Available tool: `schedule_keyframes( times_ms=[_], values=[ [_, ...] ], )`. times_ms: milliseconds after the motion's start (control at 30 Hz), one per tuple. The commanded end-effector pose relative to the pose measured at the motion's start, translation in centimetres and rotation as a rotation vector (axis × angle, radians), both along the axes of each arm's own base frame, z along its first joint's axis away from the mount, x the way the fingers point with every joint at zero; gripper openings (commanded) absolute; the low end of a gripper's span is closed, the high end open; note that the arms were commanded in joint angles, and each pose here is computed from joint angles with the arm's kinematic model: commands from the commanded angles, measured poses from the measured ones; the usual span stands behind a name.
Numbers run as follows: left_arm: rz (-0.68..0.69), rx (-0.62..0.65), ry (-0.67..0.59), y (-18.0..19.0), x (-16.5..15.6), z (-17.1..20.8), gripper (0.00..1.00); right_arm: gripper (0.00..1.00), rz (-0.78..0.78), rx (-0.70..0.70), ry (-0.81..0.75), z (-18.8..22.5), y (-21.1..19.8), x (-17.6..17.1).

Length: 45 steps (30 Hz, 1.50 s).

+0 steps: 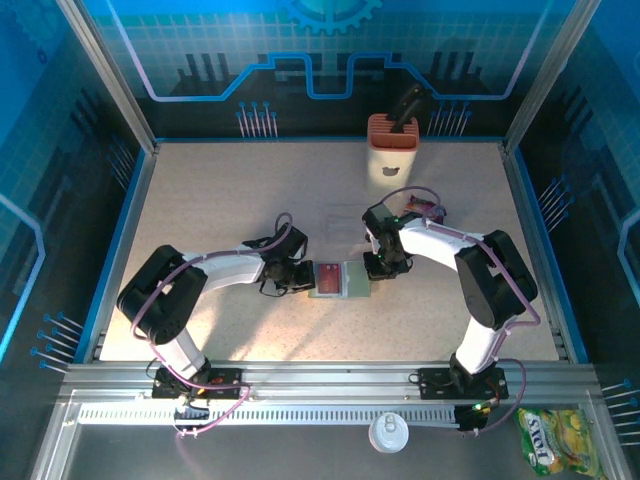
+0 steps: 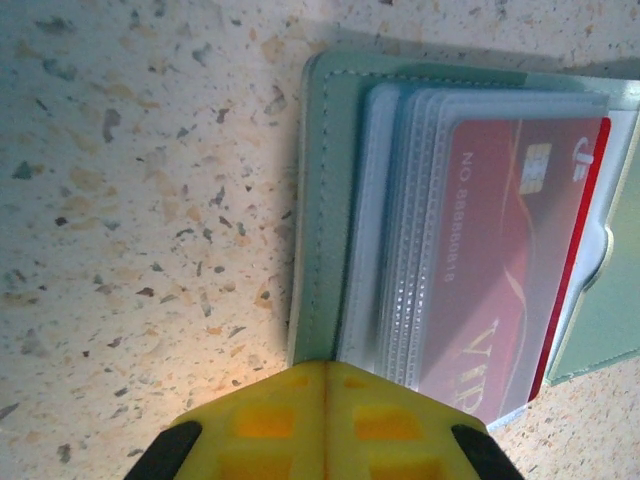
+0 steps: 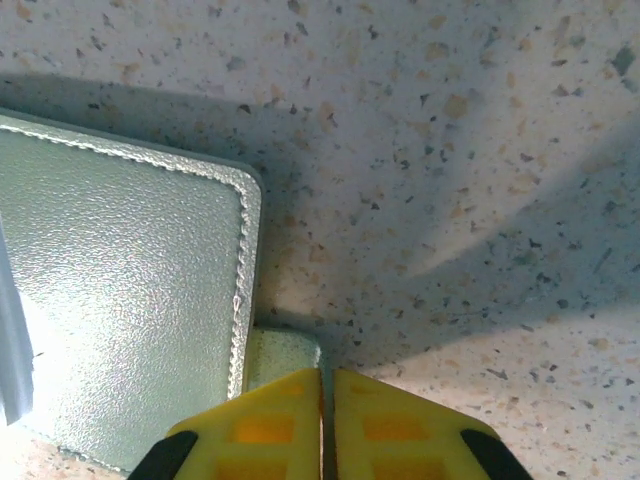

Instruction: Take the credit cards out of the card holder

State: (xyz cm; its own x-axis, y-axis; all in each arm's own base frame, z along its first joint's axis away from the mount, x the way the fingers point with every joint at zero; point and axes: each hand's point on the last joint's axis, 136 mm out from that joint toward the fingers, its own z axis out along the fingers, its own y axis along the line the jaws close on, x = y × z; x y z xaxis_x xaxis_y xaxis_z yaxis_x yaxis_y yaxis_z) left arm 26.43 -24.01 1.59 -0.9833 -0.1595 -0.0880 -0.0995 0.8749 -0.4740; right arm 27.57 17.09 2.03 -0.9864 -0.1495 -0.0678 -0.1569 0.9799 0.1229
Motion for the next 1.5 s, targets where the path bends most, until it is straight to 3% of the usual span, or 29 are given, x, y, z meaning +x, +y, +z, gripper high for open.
schedule_keyframes(
  times_ms=[0,367,733,867,1133,1300,1467],
  values=[
    [-0.002,0.057,0.1,0.9,-2.0,-1.7,0.06,0.14,-0.02,-0.06,0.004,-0.5,-1.8,-0.1],
    [0.0,0.043,0.116,0.7,-2.3,-1.6,0.07,0.32,-0.054,-0.116,-0.05,1.6,-3.7,-0.4],
    [-0.005,0.027,0.117,0.5,-2.4,-1.2,0.07,0.37,-0.077,-0.159,-0.103,4.9,-4.6,-0.5],
    [-0.005,0.024,0.114,0.4,-2.4,-1.1,0.07,0.38,-0.075,-0.117,-0.149,7.1,-3.3,-0.2],
    [-0.009,0.02,0.113,0.3,-2.6,-1.0,0.07,0.4,-0.017,0.052,-0.209,10.7,2.9,0.0],
    [-0.01,0.017,0.114,0.2,-2.6,-0.9,0.07,0.42,0.013,0.097,-0.16,9.3,6.3,-0.7],
    [-0.009,0.014,0.111,0.2,-2.8,-0.8,0.07,0.47,0.002,0.023,-0.104,5.9,6.1,-1.1]
  ],
)
